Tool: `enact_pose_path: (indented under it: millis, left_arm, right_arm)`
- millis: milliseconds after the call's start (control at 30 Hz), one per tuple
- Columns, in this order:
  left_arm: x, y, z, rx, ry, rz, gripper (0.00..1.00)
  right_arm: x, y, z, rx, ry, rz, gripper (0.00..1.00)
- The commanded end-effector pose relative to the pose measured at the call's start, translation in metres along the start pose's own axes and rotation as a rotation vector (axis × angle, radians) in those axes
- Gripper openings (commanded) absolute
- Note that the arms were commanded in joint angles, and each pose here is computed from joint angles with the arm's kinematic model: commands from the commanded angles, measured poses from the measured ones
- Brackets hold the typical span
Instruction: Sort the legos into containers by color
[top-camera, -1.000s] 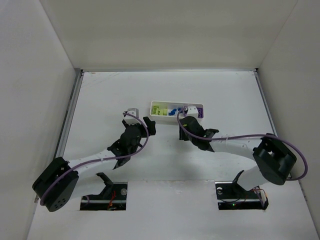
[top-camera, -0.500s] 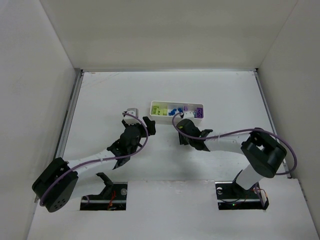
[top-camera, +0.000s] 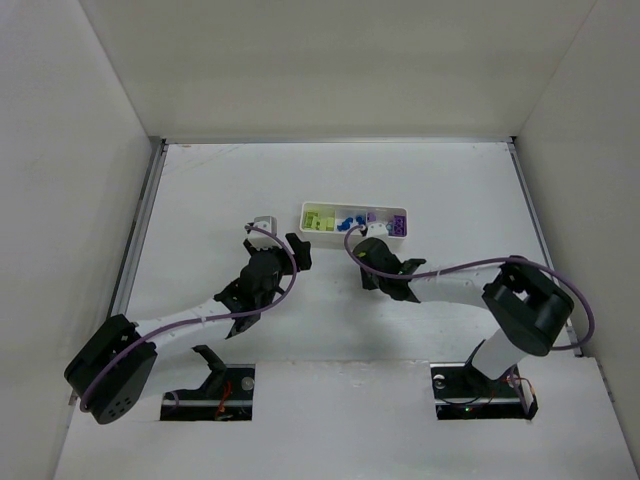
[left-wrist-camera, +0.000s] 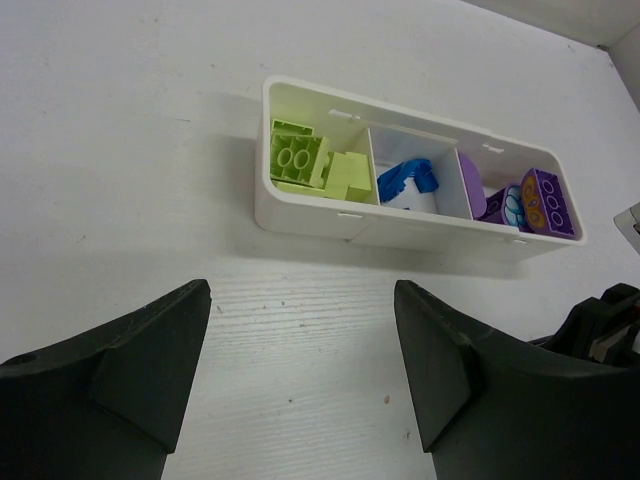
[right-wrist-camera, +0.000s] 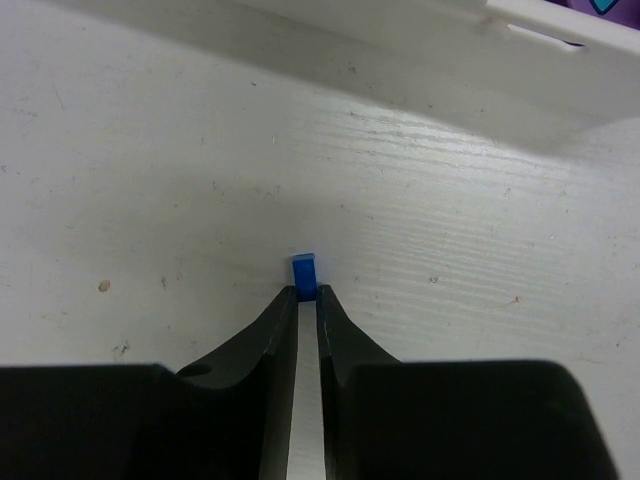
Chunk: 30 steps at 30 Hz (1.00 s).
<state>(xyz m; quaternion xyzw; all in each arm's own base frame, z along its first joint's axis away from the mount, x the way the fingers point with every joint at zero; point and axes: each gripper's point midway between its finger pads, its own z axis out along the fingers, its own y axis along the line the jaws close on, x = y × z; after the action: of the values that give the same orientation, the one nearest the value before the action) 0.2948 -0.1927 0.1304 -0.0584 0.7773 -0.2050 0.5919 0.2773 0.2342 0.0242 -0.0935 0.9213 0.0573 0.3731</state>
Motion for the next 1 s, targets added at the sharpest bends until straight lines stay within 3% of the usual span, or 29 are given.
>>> enact_pose_path:
  millis: [0, 333, 600, 800, 867, 967]
  left_arm:
    - [-0.009, -0.001, 0.001, 0.004, -0.037, -0.031, 0.72]
    - [-0.009, -0.006, 0.000, 0.019, -0.037, -0.034, 0.72]
    - [-0.013, -0.002, -0.001, 0.008, -0.050, -0.038, 0.73]
    - [-0.018, 0.003, -0.004, -0.001, -0.064, -0.046, 0.75]
    - [-0.019, 0.006, -0.003, -0.012, -0.067, -0.048, 0.76]
    - [-0.019, 0.006, -0.004, -0.010, -0.069, -0.050, 0.80]
  right_arm:
    - [-0.021, 0.004, -0.010, -0.021, -0.060, 0.029, 0.17]
    - [-0.048, 0.010, -0.028, -0.054, -0.126, 0.057, 0.16]
    - [-0.127, 0.017, -0.027, -0.087, -0.234, 0.082, 0.16]
    - [-0.161, 0.015, -0.002, -0.078, -0.249, 0.109, 0.16]
    - [-0.168, 0.016, 0.006, -0.082, -0.247, 0.116, 0.19]
    - [-0.177, 0.016, 0.009, -0.071, -0.265, 0.130, 0.32]
